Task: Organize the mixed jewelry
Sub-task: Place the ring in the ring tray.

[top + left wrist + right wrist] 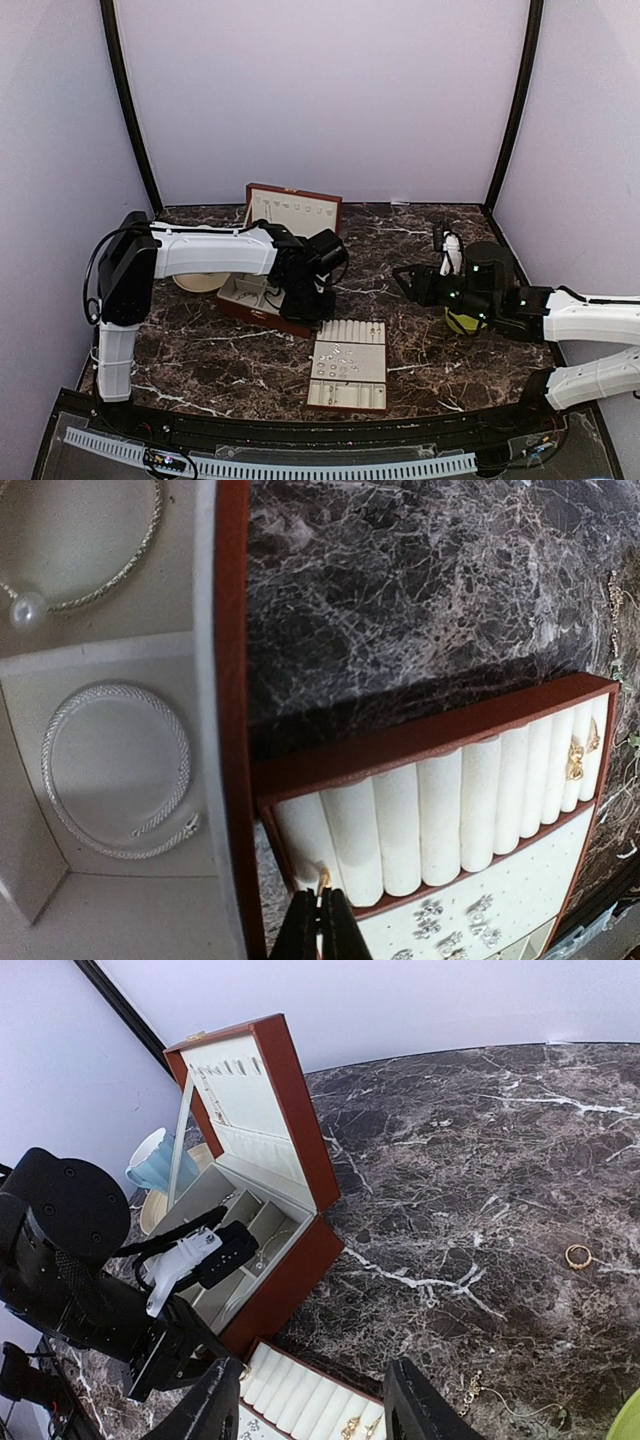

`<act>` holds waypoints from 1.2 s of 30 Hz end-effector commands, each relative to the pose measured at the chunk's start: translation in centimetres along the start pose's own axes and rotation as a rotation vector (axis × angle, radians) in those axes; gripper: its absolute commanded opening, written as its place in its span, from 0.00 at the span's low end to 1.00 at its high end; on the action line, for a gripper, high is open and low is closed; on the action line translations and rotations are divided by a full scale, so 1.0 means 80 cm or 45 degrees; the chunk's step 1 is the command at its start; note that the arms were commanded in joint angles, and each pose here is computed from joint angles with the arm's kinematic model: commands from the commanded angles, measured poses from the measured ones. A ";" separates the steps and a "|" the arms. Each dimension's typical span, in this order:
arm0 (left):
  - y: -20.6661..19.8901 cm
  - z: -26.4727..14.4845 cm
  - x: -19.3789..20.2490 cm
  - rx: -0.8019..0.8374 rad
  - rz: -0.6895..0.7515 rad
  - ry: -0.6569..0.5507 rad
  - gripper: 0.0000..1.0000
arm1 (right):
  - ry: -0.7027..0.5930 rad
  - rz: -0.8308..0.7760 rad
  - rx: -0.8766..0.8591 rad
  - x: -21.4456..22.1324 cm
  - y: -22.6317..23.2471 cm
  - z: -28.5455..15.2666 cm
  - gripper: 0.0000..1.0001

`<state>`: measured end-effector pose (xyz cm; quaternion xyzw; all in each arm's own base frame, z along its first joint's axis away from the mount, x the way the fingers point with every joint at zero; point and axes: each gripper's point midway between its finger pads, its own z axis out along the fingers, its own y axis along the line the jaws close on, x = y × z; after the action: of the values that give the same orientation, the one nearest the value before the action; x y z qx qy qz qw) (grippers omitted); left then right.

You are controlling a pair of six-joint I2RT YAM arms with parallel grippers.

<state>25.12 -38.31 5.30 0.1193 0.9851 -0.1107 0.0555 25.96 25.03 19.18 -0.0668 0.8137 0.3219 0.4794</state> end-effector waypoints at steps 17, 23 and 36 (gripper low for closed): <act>-0.013 0.007 -0.006 0.012 -0.002 -0.003 0.00 | -0.034 0.011 0.026 -0.005 -0.009 -0.002 0.49; -0.022 0.016 -0.001 0.057 0.011 0.032 0.00 | -0.049 0.015 0.015 -0.009 -0.007 -0.005 0.49; -0.017 0.010 -0.001 0.011 0.043 0.042 0.09 | -0.069 0.020 0.013 -0.011 -0.009 -0.010 0.49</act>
<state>25.30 -39.53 4.26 0.1215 0.9845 -0.1183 0.0453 25.87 24.36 19.20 -0.0612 0.8127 0.3190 0.4838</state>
